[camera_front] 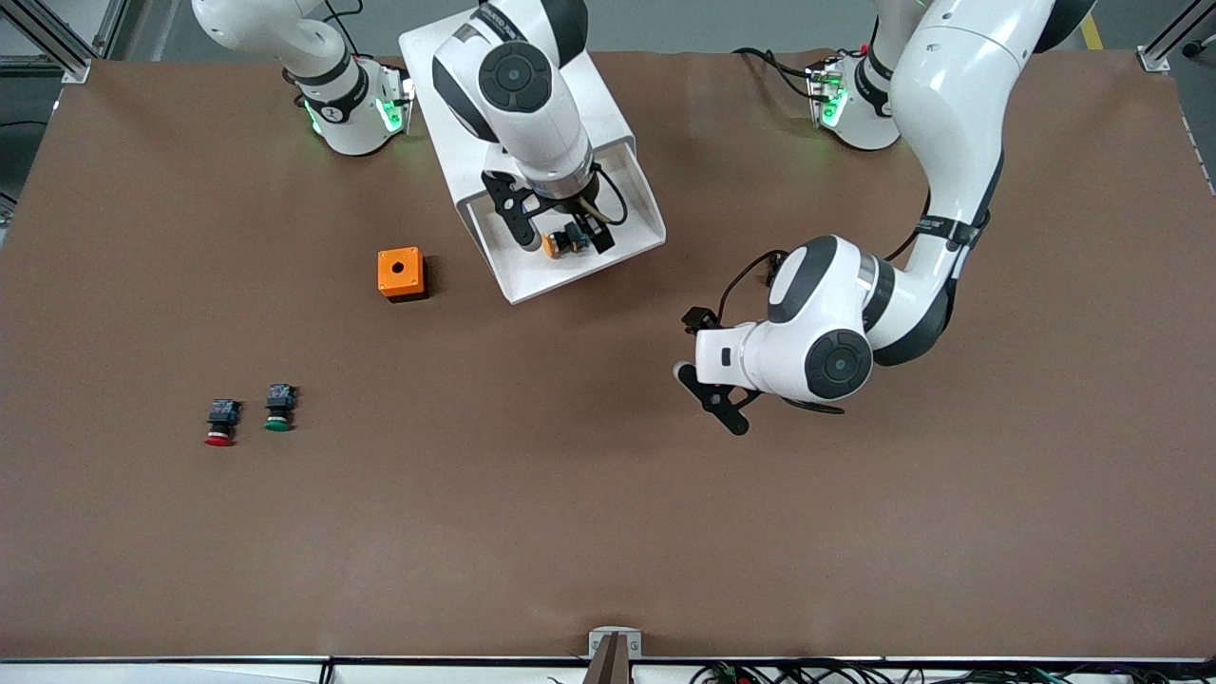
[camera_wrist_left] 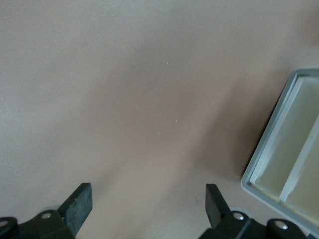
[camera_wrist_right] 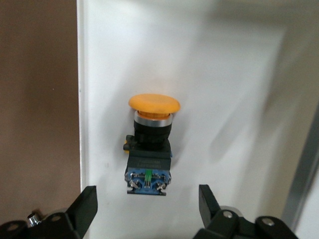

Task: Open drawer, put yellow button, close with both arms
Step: 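Raise the right gripper away while the left gripper pushes the drawer inward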

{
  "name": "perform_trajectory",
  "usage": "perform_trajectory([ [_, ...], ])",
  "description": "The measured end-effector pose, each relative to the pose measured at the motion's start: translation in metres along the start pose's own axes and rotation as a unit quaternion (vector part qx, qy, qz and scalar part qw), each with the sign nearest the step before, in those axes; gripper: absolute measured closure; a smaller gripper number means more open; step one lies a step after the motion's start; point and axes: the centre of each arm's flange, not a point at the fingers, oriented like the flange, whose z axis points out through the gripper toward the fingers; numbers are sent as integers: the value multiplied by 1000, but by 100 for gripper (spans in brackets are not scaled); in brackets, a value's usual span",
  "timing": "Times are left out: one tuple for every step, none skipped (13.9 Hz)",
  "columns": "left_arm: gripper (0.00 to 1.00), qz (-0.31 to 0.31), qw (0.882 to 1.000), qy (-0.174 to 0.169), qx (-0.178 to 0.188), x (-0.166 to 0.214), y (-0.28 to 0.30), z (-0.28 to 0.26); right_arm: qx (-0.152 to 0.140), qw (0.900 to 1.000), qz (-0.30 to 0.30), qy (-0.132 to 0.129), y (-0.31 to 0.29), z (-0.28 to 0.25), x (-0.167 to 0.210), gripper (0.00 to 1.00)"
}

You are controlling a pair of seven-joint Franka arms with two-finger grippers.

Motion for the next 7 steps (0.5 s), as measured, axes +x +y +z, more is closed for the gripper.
perform_trajectory([
  [0, -19, 1000, 2, 1, 2, 5, 1, -7, 1000, 1, 0, -2, -18, 1, 0],
  [0, -38, 999, 2, 2, 4, 13, 4, -16, 1000, 5, 1, -3, -40, 7, 0],
  [0, -57, 998, 1, 3, 7, 25, 8, -26, 1000, 12, 1, -4, -65, 17, 0],
  [0, -76, 997, 0, 6, 10, 40, 13, -37, 999, 22, 1, -3, -92, 33, 0],
  [0, -93, 996, 0, 9, 13, 55, 17, -45, 998, 32, 1, 0, -119, 51, 0],
  [0, -108, 994, 2, 12, 15, 70, 21, -49, 998, 35, -1, 4, -146, 73, 0],
  [0, -123, 992, 7, 14, 18, 85, 24, -50, 999, 22, -5, 11, -172, 97, 0],
])
